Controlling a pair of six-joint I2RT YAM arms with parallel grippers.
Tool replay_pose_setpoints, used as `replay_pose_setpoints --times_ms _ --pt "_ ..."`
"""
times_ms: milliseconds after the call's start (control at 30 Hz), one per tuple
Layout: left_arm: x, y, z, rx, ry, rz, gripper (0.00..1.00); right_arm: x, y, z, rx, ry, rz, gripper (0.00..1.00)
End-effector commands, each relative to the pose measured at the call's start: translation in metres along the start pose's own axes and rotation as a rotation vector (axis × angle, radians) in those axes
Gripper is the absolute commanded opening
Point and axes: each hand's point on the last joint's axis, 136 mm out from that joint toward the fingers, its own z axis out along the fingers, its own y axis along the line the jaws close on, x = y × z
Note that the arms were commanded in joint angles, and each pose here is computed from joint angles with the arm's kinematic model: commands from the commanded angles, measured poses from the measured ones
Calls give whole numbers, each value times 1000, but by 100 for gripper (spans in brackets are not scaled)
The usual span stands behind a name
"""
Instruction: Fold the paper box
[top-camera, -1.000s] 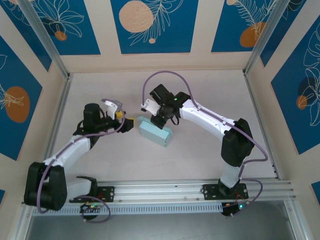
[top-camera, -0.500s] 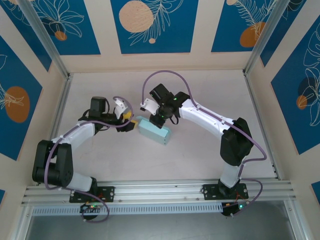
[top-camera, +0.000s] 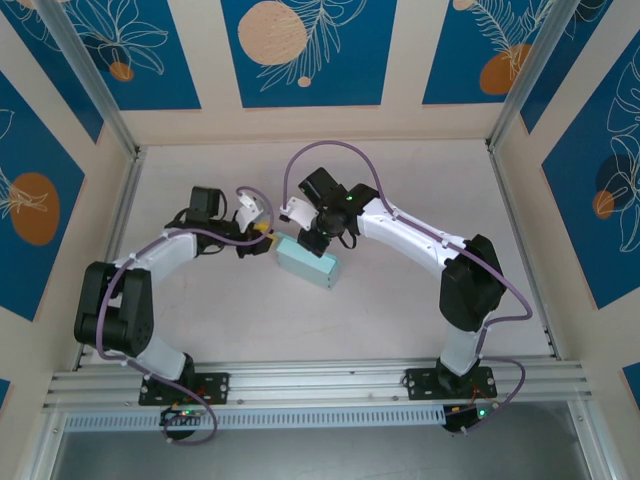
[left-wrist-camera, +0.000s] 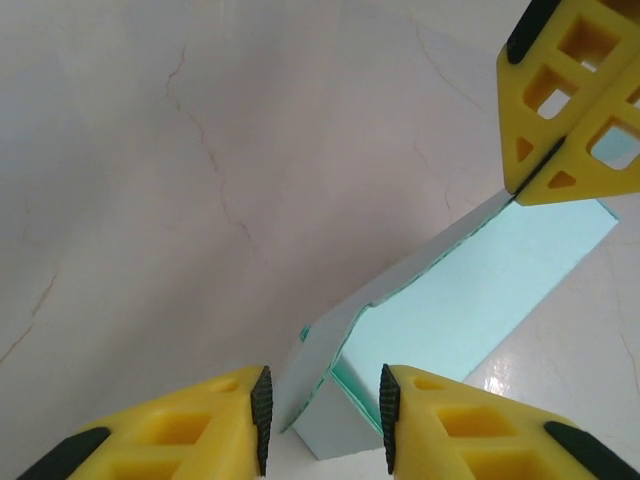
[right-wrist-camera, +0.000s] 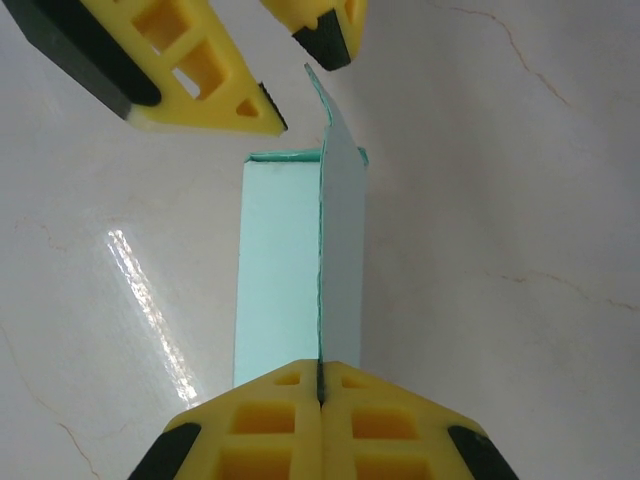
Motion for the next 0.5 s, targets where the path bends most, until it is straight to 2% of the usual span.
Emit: replay_pose_setpoints --times_ms 0,33,100,200,300,367,467 --pt "0 -8 5 39 39 36 37 0 2 5 -29 6 -2 0" --pt "1 -9 6 41 48 40 36 -1 1 4 -29 2 -1 0" --pt "3 -5 8 16 61 36 28 -1 1 4 -28 -2 -1 0" --pt "1 -4 9 12 63 34 23 -2 0 3 -29 -10 4 0" --pt "-4 -6 9 11 48 30 16 -2 -1 4 -25 -9 10 0" --pt "-10 -5 8 -2 32 24 7 -3 -1 3 -20 -10 14 0" --pt "-17 -6 7 -22 16 8 0 -4 -6 2 8 -16 38 0"
